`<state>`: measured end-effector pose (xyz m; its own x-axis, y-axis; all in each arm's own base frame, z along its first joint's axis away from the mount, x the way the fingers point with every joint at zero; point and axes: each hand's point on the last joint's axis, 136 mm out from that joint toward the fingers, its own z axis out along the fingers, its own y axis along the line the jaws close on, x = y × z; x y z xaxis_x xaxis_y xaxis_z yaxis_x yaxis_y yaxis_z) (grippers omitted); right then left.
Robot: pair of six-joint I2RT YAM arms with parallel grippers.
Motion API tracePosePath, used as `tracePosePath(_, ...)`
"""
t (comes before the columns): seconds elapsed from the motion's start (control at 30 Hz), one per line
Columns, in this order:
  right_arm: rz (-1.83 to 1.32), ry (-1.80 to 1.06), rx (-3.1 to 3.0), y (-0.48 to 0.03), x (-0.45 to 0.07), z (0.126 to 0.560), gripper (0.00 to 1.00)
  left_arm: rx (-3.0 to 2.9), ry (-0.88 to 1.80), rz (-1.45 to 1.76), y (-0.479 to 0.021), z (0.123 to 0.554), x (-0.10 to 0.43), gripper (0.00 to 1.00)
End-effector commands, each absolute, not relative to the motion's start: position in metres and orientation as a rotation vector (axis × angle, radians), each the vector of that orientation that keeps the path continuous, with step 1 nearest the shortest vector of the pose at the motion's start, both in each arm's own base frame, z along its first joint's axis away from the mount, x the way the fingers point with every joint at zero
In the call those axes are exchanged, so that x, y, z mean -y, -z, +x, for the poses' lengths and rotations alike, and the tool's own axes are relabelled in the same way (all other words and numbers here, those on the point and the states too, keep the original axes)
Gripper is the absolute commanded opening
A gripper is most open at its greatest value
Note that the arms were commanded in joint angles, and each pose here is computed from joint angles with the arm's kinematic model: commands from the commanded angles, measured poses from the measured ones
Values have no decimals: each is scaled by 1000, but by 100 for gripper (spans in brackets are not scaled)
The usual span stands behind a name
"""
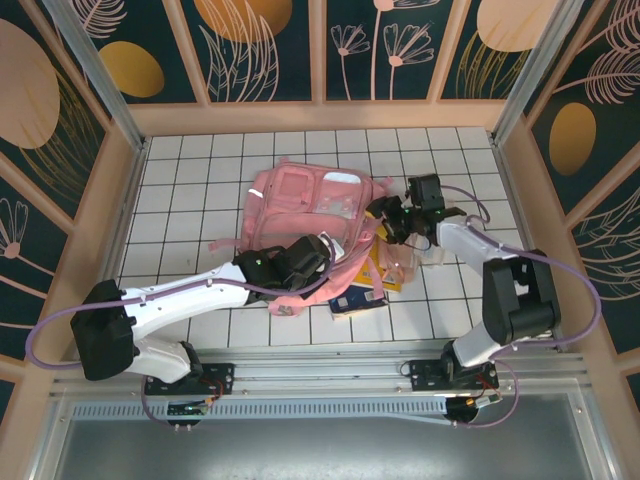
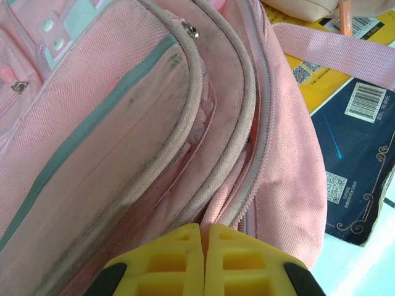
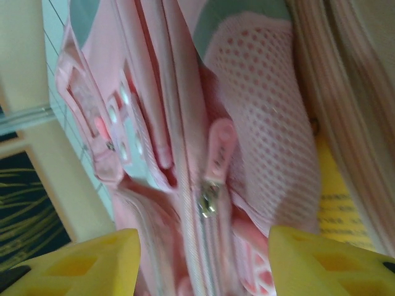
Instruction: Pack the student bag
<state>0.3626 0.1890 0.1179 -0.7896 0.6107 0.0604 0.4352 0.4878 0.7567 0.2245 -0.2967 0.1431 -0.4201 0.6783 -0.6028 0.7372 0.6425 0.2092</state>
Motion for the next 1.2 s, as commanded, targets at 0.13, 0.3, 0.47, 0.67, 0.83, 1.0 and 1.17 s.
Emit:
tracePosePath(0.13, 1110, -1281, -2375, -135, -192, 394, 58, -2206, 190, 1016, -145, 223, 298, 0)
tracePosePath(0.3, 1333, -1241, -2368, -109, -195, 379, 56, -2199, 211, 990, -150, 224, 300, 0)
tracePosePath(0.47, 1458, -1200, -2328, -91, -194, 373, 52, -2225, 220, 965, -141, 219, 293, 0)
tracePosePath(0.67, 1596, -1166, -2308, -70, -195, 357, 45, -2215, 227, 949, -144, 218, 293, 0)
tracePosePath(0.83, 1674, -1143, -2279, -53, -193, 348, 44, -2209, 242, 953, -146, 217, 297, 0)
tracePosePath(1.0, 1655, -1124, -2258, -46, -191, 357, 33, -2200, 249, 963, -146, 216, 298, 0)
tracePosePath(1.17, 1315, -1162, -2345, -87, -210, 385, 44, -2163, 243, 967, -168, 224, 308, 0)
